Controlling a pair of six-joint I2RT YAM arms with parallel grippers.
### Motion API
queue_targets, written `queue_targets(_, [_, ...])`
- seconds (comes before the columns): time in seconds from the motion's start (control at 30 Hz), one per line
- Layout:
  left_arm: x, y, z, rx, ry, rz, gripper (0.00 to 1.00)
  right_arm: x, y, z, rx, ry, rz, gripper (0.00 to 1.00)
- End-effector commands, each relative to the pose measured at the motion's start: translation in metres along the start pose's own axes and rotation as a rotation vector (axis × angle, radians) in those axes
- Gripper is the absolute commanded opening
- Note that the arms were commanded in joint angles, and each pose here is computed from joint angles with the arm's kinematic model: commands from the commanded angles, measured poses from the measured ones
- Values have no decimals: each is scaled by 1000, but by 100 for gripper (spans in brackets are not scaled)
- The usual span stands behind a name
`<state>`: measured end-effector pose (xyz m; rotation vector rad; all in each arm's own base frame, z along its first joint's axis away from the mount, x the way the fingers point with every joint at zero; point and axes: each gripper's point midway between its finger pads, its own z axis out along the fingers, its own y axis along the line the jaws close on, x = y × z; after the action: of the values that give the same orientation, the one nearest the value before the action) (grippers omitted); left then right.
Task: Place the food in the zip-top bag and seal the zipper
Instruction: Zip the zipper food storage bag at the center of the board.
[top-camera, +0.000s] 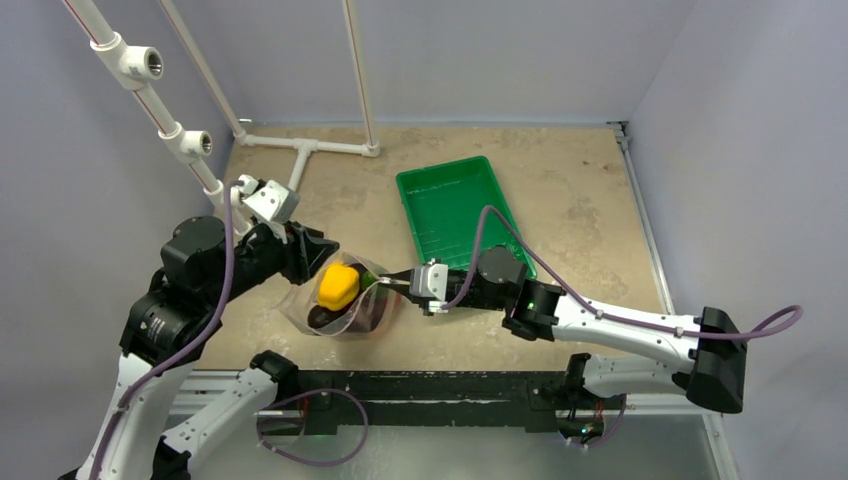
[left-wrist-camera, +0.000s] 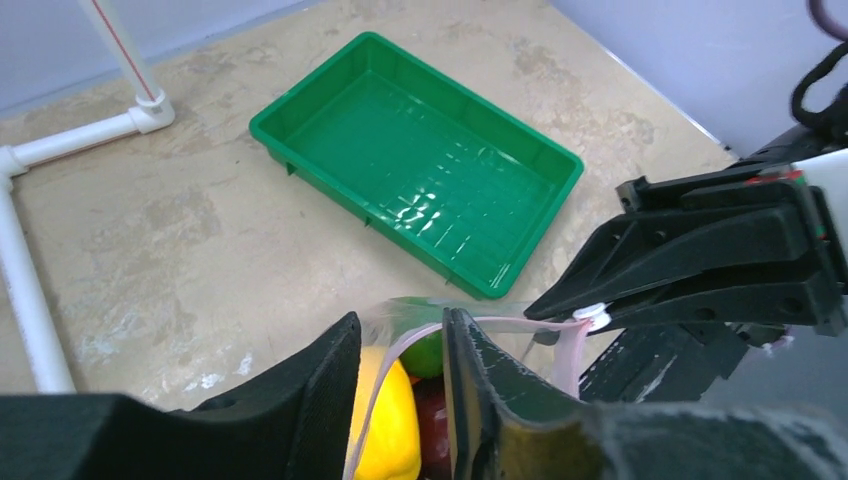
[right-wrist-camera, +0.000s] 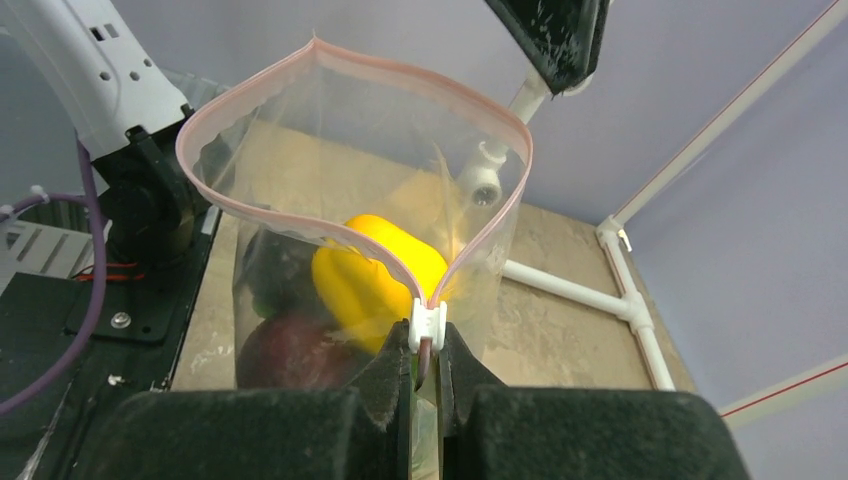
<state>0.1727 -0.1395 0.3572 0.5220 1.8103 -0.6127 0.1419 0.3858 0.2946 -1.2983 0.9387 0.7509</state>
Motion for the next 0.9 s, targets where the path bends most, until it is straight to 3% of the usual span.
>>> queue_targets(0.0, [-23,-26,-13,123,-82,17,39,-42,-12,-3,1,-91,-2,0])
queue_targets(0.17, [-28,-60,-19,331,-129,64,54,-50,-9,1,-47,-73,38,0])
queue_targets(0.33, [-25,-75,-20,441,-149,106,58,-60,-8,3,-89,-44,81,0])
queue_targets(0.7, [1,-93,-6,621,-152,159,54,-57,5,5,-167,7,144,0])
queue_targets(0.73, [2,-95,-7,639,-155,163,53,-62,18,3,-240,-22,150,0])
queue_targets(0.87, [7,-101,-10,689,-157,173,48,-52,9,4,-177,17,158,0])
